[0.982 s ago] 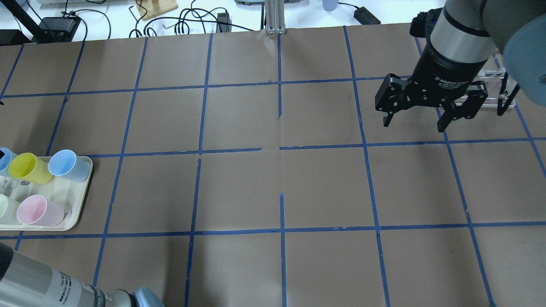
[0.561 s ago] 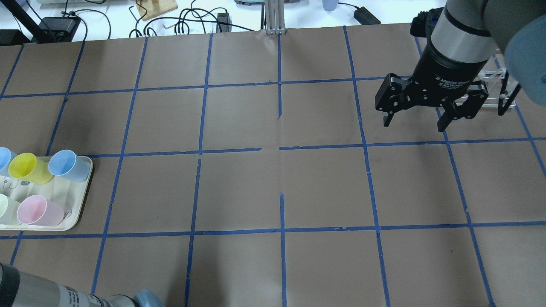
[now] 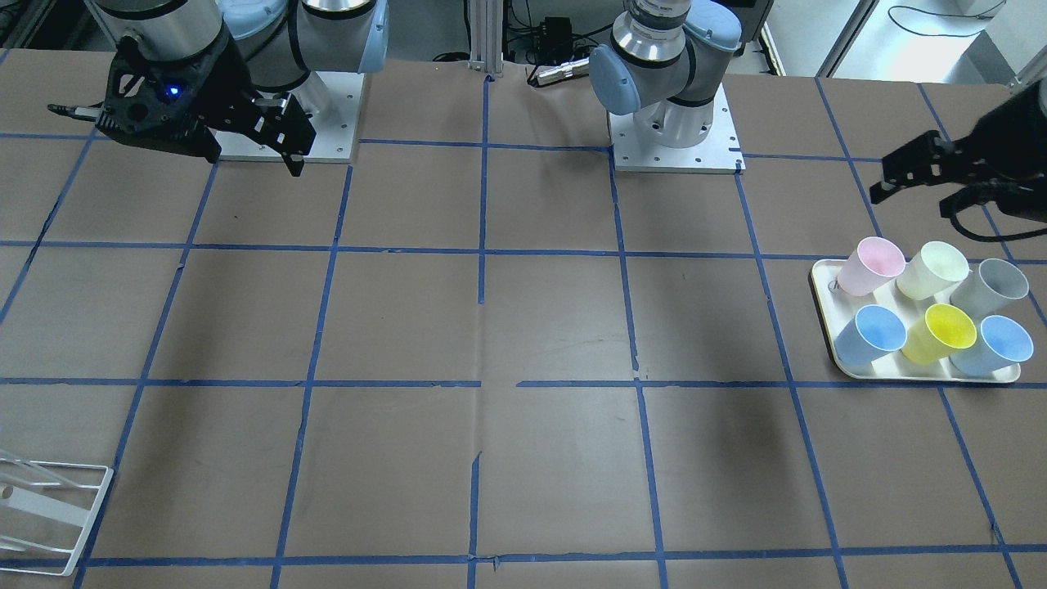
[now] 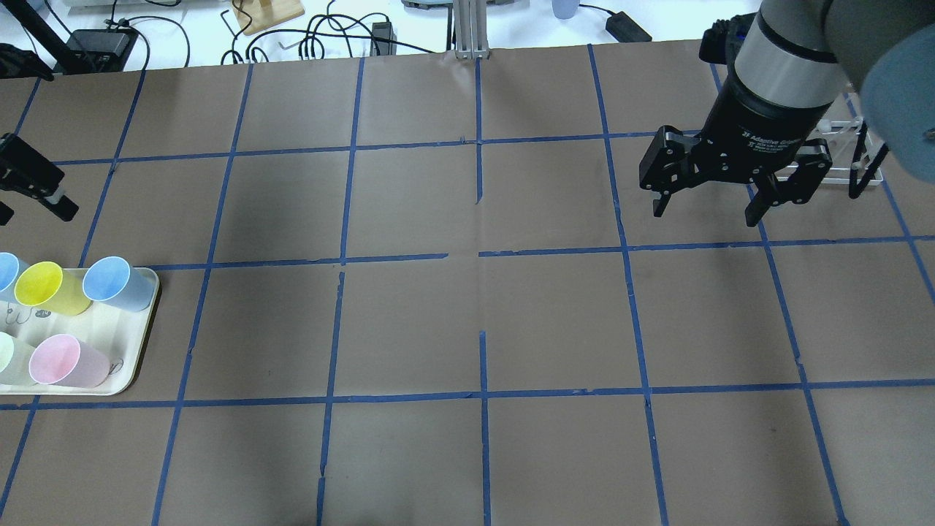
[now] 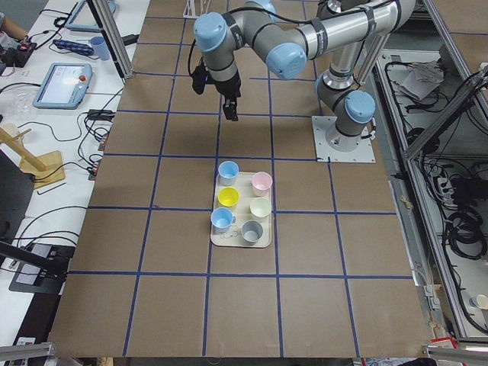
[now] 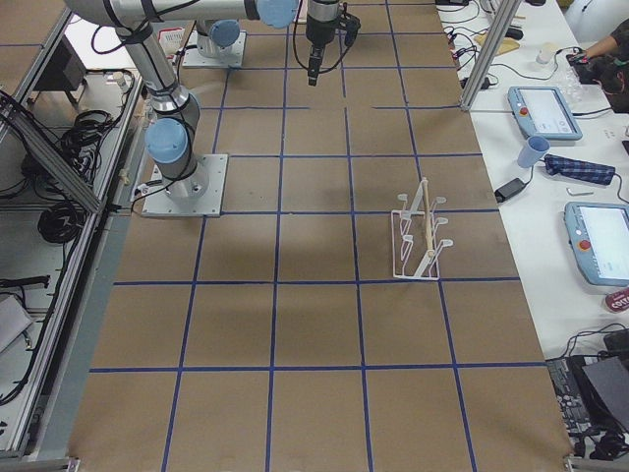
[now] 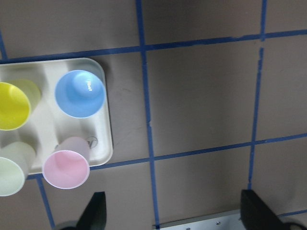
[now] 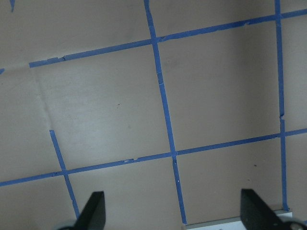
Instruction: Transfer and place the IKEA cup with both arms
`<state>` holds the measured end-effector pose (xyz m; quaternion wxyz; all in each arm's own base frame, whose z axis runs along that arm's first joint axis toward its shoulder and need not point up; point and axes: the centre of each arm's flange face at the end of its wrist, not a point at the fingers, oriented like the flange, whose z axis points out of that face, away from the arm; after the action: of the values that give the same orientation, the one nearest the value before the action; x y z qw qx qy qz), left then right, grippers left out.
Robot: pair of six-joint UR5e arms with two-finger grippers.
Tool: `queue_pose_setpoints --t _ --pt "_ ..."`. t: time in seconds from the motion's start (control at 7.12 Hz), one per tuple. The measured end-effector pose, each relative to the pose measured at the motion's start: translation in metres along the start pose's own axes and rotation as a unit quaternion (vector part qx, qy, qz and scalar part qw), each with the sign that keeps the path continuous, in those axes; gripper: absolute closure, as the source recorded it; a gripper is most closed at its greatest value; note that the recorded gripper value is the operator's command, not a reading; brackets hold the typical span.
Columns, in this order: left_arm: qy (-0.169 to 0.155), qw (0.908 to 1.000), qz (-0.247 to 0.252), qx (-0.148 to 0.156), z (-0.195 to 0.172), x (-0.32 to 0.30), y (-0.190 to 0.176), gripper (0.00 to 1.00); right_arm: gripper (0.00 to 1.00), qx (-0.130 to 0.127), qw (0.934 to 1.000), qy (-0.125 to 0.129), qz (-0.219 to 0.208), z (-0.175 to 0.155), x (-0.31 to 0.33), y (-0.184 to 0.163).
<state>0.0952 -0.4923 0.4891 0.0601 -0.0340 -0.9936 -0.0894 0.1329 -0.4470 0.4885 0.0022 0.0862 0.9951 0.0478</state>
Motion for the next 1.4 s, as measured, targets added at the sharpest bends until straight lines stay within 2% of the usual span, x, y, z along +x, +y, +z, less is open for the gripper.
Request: queue_pose_setpoints --t 0.42,0.7,0.84,0.98,1.12,1.4 --pt "-0.035 0.9985 -0.037 0.021 -0.007 0.148 0.012 0.07 0.00 0.000 1.0000 0.002 -0.001 0.000 0.001 0.000" --pt "-0.050 0.9960 -0.027 0.068 0.001 0.224 0.011 0.05 0.00 0.000 1.0000 0.002 -0.002 0.000 0.001 0.001" --pt "-0.054 0.9939 -0.011 0.096 0.009 0.246 0.010 0.00 0.00 -0.001 1.0000 0.002 -0.002 0.000 0.000 0.001" --pt "-0.056 0.9915 -0.001 0.118 0.014 0.255 0.010 0.00 0.00 -0.001 1.0000 0.002 -0.002 0.001 0.001 0.001" --pt "-0.057 0.9899 0.004 0.130 0.015 0.258 0.010 0.00 0.00 -0.001 1.0000 0.000 -0.001 0.000 0.000 0.001" --pt "-0.058 0.9892 0.004 0.135 0.013 0.257 0.010 0.00 0.00 -0.001 1.0000 0.000 -0.001 -0.001 0.001 0.001"
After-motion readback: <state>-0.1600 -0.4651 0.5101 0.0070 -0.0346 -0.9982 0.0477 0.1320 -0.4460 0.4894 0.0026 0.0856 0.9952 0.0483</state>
